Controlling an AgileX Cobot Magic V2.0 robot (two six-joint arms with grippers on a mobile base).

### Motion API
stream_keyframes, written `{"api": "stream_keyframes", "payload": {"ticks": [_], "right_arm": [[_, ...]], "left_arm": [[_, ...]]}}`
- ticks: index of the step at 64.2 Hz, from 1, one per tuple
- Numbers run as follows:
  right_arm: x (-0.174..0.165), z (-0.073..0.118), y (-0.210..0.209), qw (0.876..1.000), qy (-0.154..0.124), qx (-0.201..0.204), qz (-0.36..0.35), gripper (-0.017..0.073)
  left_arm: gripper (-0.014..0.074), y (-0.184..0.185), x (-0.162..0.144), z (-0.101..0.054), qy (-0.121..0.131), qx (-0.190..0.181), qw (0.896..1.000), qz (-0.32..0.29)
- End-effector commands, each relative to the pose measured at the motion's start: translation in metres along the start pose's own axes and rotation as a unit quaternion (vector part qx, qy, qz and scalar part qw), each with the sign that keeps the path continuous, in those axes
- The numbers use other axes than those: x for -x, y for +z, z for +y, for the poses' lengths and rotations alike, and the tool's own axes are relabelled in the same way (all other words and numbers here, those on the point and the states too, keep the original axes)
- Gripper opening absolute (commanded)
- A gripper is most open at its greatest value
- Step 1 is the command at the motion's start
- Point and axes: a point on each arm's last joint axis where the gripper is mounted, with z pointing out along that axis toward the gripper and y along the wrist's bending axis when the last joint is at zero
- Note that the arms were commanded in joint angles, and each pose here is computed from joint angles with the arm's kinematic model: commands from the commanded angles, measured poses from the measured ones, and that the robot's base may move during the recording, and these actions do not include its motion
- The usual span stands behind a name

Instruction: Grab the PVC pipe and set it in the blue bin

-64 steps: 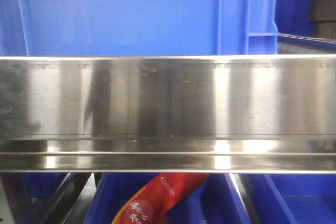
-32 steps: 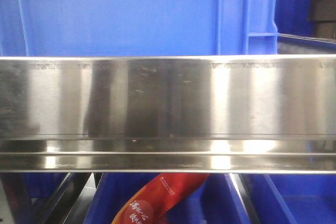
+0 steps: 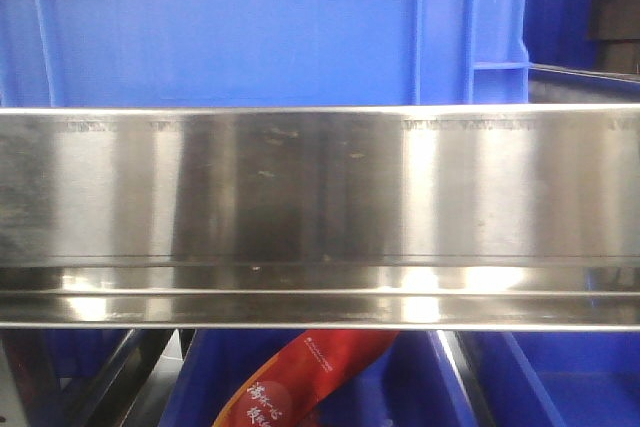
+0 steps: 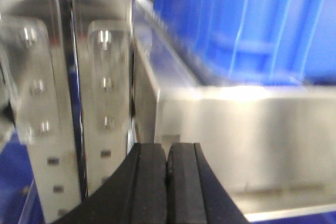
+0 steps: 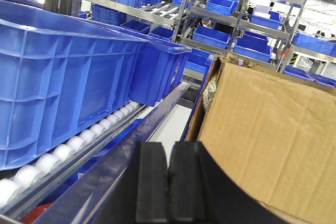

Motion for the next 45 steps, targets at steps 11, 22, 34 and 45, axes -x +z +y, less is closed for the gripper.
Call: {"api": "stream_keyframes", "payload": {"ticks": [11,22,34,45], "right_arm": [[0.002,0.000,0.000,1.000,-0.007,-0.003,-0.013,-0.0163],[0.002,0.000,0.000,1.000,-0.007,-0.003,-0.013,-0.0163],[0.002,0.000,0.000,1.000,-0.007,-0.003,-0.013,-0.0163],[0.002,0.000,0.000,1.000,-0.007,-0.003,-0.013,-0.0163]], "left_arm": [[-0.0111,0.000,0.000,0.000,-0.001,0.002,1.000,-0.009],[-0.0111,0.000,0.004,0.000,0.002,0.001,1.000,-0.029],[-0.0111,-0.002,0.017,-0.001,0.015,-0.003,0.995,-0.101],[-0.0111,-0.002,0.020,-0.001,0.015,-0.002,0.993,-0.115]]}}
